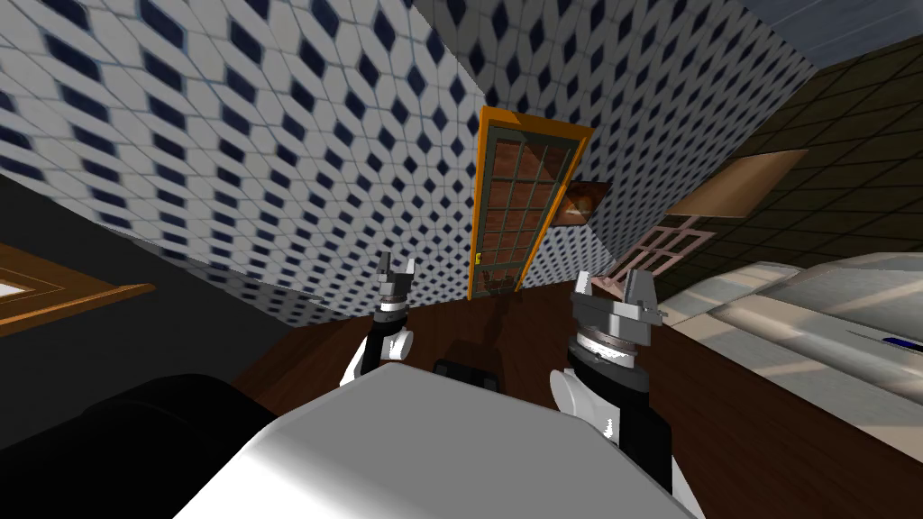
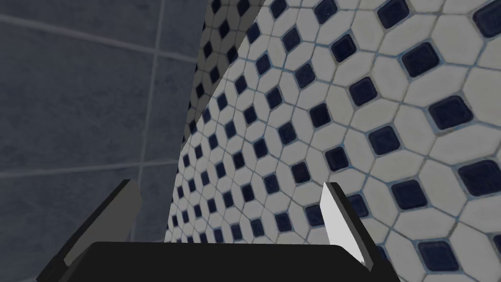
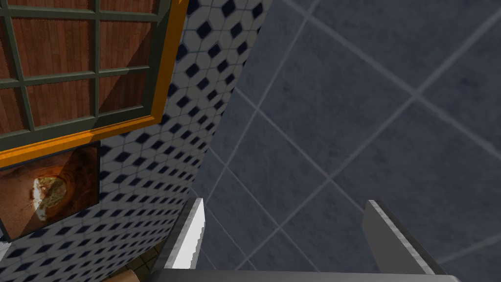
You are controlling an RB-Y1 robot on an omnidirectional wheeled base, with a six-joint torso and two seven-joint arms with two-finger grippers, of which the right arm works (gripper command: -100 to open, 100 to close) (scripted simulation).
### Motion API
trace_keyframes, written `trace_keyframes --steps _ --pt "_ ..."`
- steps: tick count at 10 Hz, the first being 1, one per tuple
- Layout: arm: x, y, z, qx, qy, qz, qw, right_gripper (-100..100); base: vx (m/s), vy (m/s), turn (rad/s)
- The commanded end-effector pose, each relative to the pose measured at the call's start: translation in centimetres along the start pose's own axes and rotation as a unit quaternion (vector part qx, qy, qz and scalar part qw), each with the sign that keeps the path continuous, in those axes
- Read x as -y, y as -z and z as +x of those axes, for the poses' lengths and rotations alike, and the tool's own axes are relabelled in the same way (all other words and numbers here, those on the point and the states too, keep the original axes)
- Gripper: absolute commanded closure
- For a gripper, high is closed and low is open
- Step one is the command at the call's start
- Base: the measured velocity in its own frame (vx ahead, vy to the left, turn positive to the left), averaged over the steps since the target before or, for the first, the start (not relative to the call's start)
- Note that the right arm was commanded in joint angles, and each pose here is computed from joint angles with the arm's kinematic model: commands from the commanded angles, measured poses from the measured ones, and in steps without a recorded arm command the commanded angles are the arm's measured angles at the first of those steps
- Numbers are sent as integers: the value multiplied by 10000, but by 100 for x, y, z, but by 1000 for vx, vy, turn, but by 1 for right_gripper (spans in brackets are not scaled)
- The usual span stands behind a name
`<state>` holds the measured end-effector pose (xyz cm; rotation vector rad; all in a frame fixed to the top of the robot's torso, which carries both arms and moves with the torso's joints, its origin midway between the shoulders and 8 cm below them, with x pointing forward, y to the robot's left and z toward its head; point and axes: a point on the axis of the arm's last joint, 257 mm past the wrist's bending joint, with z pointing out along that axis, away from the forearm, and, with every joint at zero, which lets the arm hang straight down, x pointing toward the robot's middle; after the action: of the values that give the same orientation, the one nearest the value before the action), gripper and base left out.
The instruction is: Pull the door open
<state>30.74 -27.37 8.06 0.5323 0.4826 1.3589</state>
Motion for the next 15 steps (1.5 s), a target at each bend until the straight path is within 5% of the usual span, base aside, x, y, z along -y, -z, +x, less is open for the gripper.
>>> trace_keyframes --steps 1,8,15 --pt "102 38 24 -66 177 76 9998 -100 99 19 6" --pt "603 261 133 -418 1051 429 9927 -100 166 49 6" --pt "1073 534 230 -817 1868 734 9762 -100 110 42 5"
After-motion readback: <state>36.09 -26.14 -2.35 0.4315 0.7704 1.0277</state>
